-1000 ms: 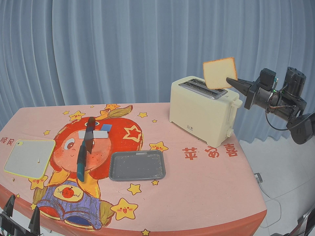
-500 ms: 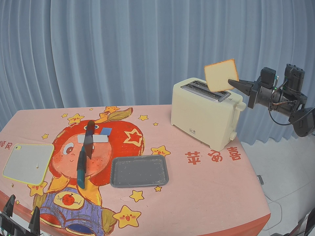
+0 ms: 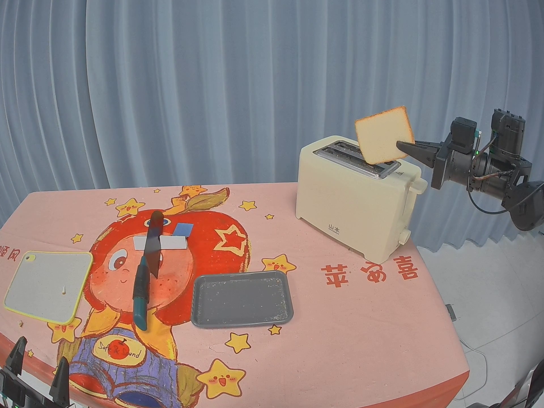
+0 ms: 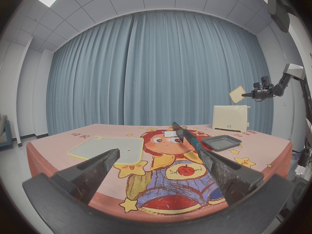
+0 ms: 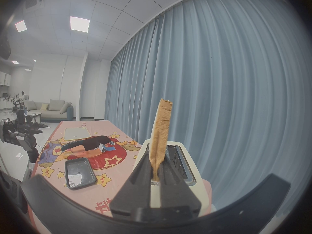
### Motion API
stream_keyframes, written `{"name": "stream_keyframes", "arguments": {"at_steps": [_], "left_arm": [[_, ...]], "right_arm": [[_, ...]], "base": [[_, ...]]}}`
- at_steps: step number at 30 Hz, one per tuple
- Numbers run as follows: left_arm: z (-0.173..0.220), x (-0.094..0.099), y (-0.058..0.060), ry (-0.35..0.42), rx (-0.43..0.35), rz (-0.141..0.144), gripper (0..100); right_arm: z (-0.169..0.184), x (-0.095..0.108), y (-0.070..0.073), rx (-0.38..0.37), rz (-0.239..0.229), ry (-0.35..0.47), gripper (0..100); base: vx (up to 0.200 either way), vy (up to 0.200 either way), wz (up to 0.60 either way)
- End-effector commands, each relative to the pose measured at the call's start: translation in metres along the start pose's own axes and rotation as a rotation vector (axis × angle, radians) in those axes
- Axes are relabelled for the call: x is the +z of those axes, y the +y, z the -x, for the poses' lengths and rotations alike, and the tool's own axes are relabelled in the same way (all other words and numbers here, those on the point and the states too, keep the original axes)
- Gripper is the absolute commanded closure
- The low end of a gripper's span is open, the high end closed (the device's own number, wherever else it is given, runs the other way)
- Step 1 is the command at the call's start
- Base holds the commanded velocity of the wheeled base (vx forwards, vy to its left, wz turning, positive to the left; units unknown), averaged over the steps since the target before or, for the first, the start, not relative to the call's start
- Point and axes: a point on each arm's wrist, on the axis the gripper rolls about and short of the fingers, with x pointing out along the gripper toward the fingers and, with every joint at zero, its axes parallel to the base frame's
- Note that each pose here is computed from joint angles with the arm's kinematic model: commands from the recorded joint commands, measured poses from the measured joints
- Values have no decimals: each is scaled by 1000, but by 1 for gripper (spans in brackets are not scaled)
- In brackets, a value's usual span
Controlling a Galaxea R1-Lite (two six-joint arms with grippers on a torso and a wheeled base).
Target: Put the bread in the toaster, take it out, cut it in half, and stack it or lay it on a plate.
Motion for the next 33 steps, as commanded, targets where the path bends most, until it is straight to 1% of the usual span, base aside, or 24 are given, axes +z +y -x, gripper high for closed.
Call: {"name": "stream_keyframes", "arguments": {"at_steps": [1, 5, 8, 15, 23, 27, 33], "left_arm": [[-1, -5, 0, 19, 0, 0, 0], [-1, -5, 0, 19, 0, -1, 0], [-1, -5, 0, 19, 0, -1, 0], [-1, -5, 0, 19, 0, -1, 0], [-1, -5, 0, 19, 0, -1, 0], [-1, -5, 0, 19, 0, -1, 0], [-1, -5, 0, 19, 0, -1, 0]], "right_arm": [[2, -7, 3, 3, -5, 19, 100], [3, -14, 3, 5, 0, 39, 100], [2, -15, 3, 6, 4, 43, 100], [-1, -14, 1, 5, 10, 37, 100], [-9, -14, -5, 2, 15, 29, 100], [-11, -18, -8, -1, 8, 40, 100], [-15, -18, -15, -11, 12, 32, 100]], "base": [[0, 0, 0], [0, 0, 0], [0, 0, 0], [0, 0, 0], [0, 0, 0], [0, 0, 0], [0, 0, 0]]}}
